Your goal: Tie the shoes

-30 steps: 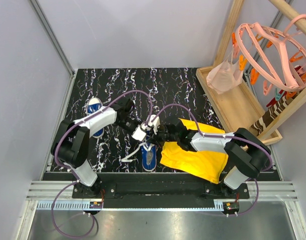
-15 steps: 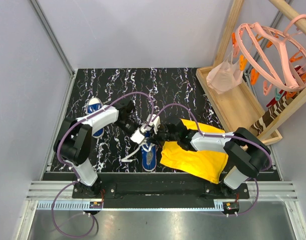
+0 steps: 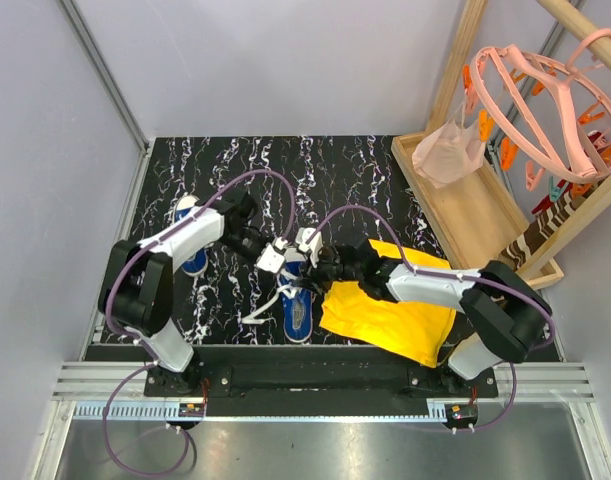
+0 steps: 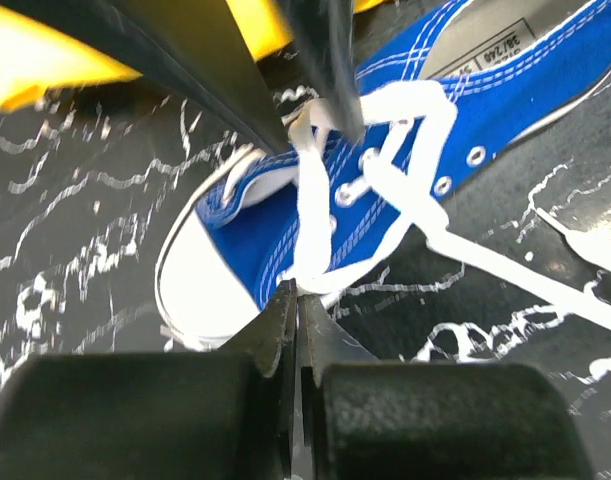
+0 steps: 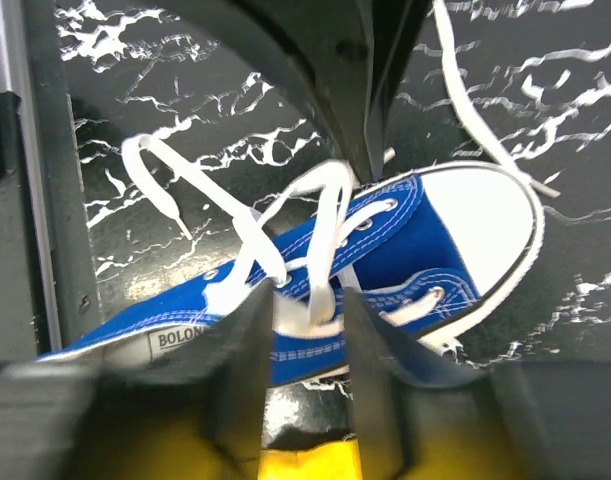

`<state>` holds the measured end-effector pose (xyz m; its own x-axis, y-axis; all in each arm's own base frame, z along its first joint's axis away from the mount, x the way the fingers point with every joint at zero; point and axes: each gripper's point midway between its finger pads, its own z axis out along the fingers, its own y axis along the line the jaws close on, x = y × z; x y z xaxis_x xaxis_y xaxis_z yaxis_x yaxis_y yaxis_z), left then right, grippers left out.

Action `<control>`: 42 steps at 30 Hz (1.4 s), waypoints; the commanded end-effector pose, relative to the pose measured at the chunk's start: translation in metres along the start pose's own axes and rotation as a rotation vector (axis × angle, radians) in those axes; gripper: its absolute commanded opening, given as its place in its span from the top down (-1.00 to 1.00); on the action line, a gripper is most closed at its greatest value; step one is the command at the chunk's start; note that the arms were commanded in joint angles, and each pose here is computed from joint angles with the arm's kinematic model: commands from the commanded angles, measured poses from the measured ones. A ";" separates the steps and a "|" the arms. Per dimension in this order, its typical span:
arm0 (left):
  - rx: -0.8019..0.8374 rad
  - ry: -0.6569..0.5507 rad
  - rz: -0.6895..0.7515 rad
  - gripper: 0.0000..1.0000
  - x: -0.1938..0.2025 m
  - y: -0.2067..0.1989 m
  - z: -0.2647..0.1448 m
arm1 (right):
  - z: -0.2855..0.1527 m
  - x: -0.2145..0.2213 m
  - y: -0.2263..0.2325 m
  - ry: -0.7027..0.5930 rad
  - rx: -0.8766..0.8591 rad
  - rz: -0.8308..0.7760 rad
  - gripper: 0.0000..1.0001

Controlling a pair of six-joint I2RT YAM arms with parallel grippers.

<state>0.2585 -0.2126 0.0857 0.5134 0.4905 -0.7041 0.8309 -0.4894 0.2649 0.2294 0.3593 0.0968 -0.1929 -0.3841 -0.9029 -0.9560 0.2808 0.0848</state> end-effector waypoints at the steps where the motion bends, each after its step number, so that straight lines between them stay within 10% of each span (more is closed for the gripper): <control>1: -0.054 0.016 -0.041 1.00 -0.009 -0.003 -0.019 | -0.017 -0.038 0.000 -0.071 -0.005 -0.079 0.09; 31: -0.122 -0.005 -0.334 1.00 -0.029 -0.024 -0.029 | 0.001 -0.065 -0.005 -0.109 -0.045 -0.129 0.06; 42: -0.134 -0.038 -0.457 1.00 -0.029 -0.015 -0.026 | 0.001 -0.075 0.011 -0.173 -0.076 0.197 0.30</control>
<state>0.2259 -0.1912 0.1029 0.1004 0.6435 -0.7588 0.9866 -0.1631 -0.0078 0.2336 0.3873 0.1357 -0.2701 -0.2946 -0.9166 -0.9480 0.2479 0.1996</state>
